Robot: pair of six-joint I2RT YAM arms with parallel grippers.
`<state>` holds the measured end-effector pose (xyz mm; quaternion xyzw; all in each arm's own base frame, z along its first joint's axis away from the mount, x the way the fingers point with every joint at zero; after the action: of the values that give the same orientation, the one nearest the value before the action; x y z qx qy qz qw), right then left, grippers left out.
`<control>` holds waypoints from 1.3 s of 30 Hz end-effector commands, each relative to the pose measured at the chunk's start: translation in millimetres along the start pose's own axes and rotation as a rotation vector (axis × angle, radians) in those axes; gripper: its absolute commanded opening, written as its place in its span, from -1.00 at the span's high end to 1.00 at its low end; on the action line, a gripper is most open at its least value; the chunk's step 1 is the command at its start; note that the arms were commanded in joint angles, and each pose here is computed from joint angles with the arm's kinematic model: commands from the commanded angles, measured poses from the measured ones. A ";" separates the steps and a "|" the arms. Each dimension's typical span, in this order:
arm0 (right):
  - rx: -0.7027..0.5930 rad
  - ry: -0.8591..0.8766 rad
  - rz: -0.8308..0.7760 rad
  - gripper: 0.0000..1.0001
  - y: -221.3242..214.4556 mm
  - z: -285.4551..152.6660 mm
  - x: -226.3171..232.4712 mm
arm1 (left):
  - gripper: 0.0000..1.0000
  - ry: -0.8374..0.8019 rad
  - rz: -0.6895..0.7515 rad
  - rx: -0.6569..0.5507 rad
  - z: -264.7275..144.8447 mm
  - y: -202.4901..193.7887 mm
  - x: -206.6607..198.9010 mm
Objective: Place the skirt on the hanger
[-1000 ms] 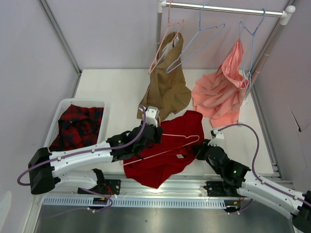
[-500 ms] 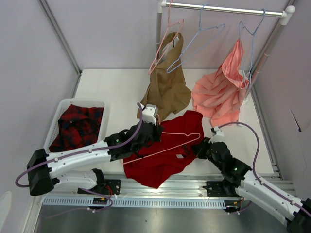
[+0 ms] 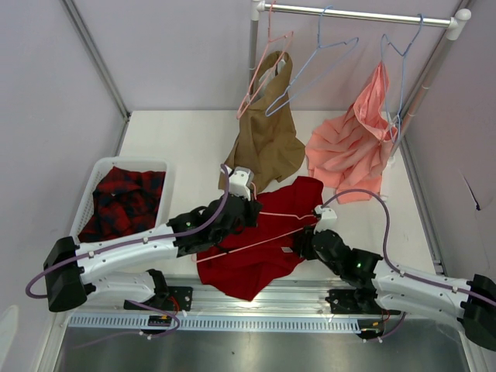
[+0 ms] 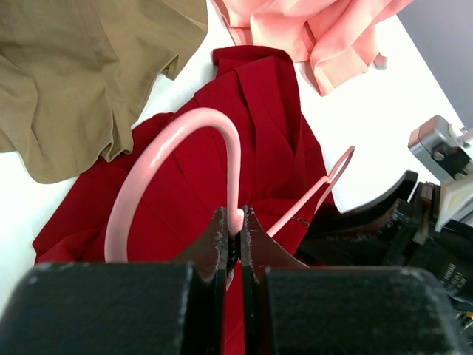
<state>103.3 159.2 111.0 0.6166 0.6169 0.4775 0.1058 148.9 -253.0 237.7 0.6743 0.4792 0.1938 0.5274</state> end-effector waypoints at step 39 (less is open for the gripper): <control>-0.140 0.008 0.177 1.00 53.0 -28.9 -4.1 | 1.00 -0.048 -0.081 -0.092 -9.2 25.6 -4.7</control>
<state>120.2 132.7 143.3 0.6556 0.5386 0.5150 0.1216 149.5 -255.3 247.1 0.6564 0.4840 0.1781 0.5507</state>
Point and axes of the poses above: each gripper's point midway between its finger pads, its own z axis out along the fingers, its own x axis along the line the jaws close on, y = z × x, the point moved 9 cm from there along -z, back along the fingers, and after that the axes turned 5 degrees about z, right-handed, at the moved point
